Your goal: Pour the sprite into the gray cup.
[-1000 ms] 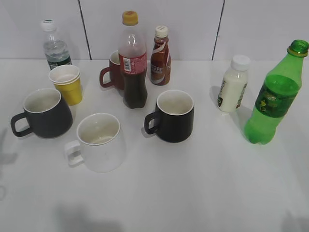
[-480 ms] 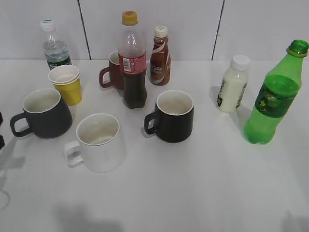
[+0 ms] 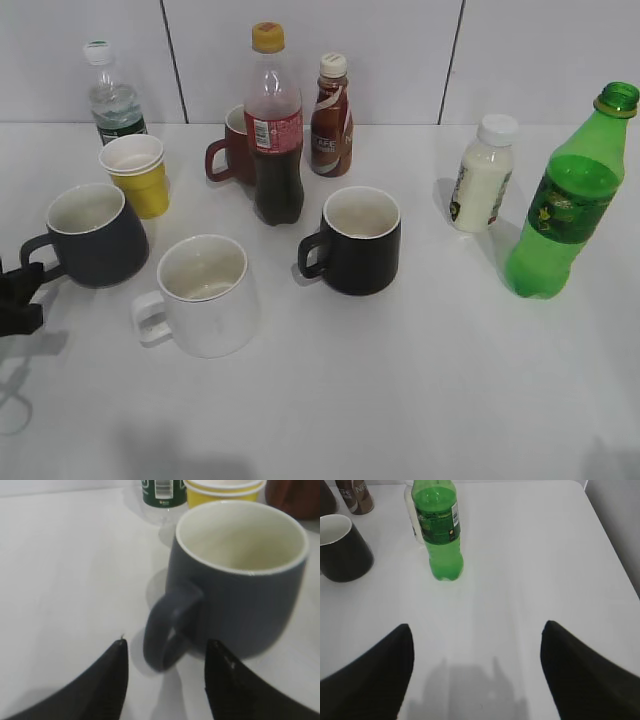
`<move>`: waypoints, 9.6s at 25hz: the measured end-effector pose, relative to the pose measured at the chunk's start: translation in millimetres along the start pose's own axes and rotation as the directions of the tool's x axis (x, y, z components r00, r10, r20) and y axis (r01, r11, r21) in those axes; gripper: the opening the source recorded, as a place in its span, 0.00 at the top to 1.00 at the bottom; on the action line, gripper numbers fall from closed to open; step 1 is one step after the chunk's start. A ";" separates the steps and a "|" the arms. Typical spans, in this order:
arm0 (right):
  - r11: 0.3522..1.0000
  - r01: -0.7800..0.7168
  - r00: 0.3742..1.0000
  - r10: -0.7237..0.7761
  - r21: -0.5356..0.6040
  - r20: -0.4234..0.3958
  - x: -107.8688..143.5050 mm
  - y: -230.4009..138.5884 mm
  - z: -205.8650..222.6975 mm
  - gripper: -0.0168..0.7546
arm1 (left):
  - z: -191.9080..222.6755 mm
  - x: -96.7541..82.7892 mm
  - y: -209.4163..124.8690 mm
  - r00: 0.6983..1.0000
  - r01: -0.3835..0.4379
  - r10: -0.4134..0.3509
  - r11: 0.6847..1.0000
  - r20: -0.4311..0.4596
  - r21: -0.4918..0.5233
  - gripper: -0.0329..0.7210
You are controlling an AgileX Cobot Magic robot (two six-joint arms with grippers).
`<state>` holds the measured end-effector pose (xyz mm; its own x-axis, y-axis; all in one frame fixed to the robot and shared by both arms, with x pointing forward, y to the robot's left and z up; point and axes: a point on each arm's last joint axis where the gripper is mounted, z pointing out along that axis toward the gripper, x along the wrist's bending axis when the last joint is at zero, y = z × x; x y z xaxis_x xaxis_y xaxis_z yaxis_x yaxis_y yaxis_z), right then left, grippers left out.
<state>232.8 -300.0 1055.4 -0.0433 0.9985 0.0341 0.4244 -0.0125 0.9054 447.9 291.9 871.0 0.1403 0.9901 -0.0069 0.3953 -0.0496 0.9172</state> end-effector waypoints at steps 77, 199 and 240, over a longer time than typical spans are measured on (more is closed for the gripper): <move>0.992 0.034 0.995 -0.045 -0.123 -0.089 20.9 -13.5 249.2 0.16 | 8.8 2.9 101.2 0.994 -0.098 0.105 0.925 0.000 -0.366 0.89; 0.943 0.041 0.984 -0.096 -0.331 -0.153 43.3 25.7 265.6 0.44 | 73.9 29.3 7.7 0.995 -0.061 0.056 0.996 -0.087 -0.058 0.89; 0.984 0.070 0.997 -0.067 -0.165 0.021 26.4 -41.8 309.5 0.44 | -16.2 7.6 38.3 0.994 -0.109 0.102 0.975 -0.045 -0.194 0.60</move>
<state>493.8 -256.5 887.5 -0.0524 0.9980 -0.0362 0.2657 0.0489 0.9628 449.4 299.6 912.5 0.1394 0.9847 0.1045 0.1940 -0.1306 0.9723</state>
